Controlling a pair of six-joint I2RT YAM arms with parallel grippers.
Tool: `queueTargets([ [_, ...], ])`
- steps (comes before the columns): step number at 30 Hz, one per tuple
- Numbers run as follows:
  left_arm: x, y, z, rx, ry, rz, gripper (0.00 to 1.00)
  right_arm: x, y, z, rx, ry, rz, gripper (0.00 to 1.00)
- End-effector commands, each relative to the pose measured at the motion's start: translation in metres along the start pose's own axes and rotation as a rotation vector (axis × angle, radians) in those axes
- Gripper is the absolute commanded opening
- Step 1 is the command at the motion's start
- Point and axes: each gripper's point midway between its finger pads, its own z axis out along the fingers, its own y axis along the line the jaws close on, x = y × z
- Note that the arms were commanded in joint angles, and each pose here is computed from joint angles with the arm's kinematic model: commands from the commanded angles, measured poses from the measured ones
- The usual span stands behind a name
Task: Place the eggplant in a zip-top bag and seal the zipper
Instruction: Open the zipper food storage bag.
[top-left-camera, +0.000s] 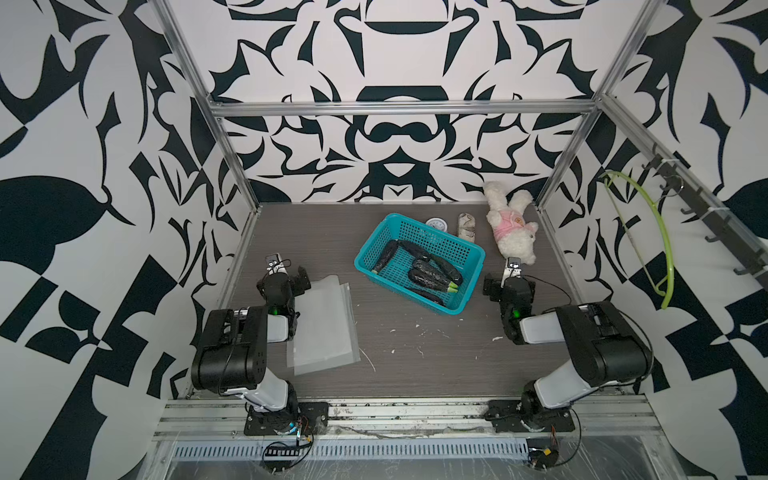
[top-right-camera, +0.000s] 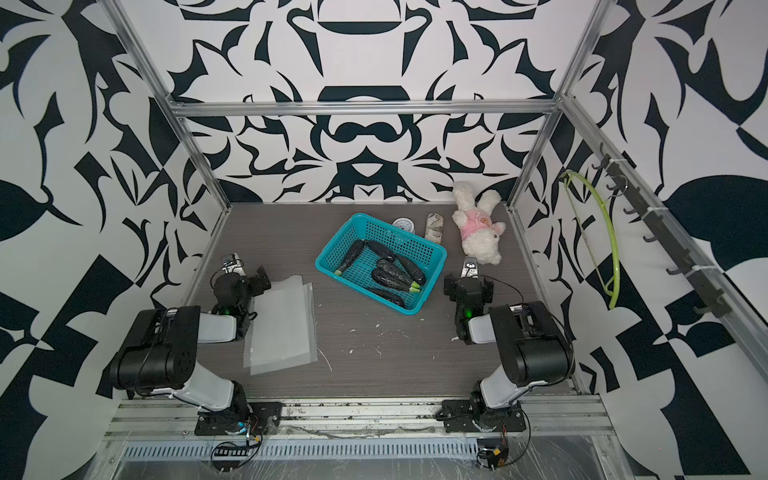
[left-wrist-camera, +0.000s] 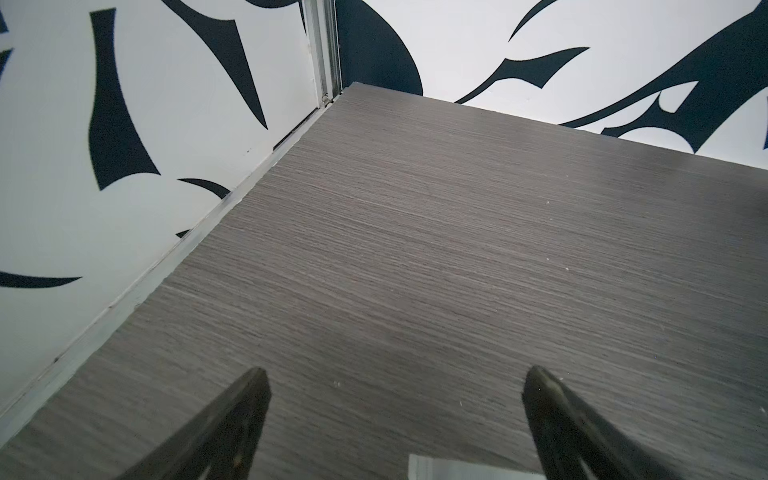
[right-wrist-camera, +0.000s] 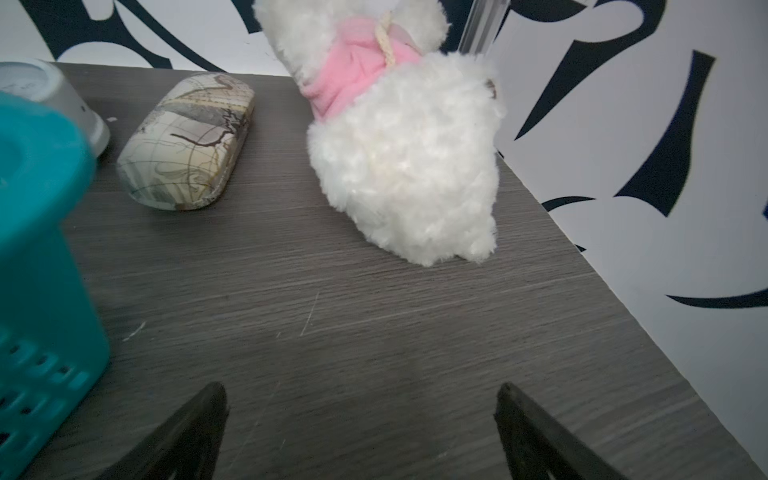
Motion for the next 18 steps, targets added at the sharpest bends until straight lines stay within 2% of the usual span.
queueTargets([
  [1, -0.0034, -0.0005, -0.0022, 0.009, -0.01, -0.008, 1.0, -0.0172, 0.0073, -0.0006, -0.035, -0.046, 0.0, 1.0],
  [18, -0.0031, -0.0004, -0.0019, 0.008, -0.009, -0.008, 1.0, -0.0173, 0.0082, 0.0, -0.04, -0.046, -0.003, 1.0],
])
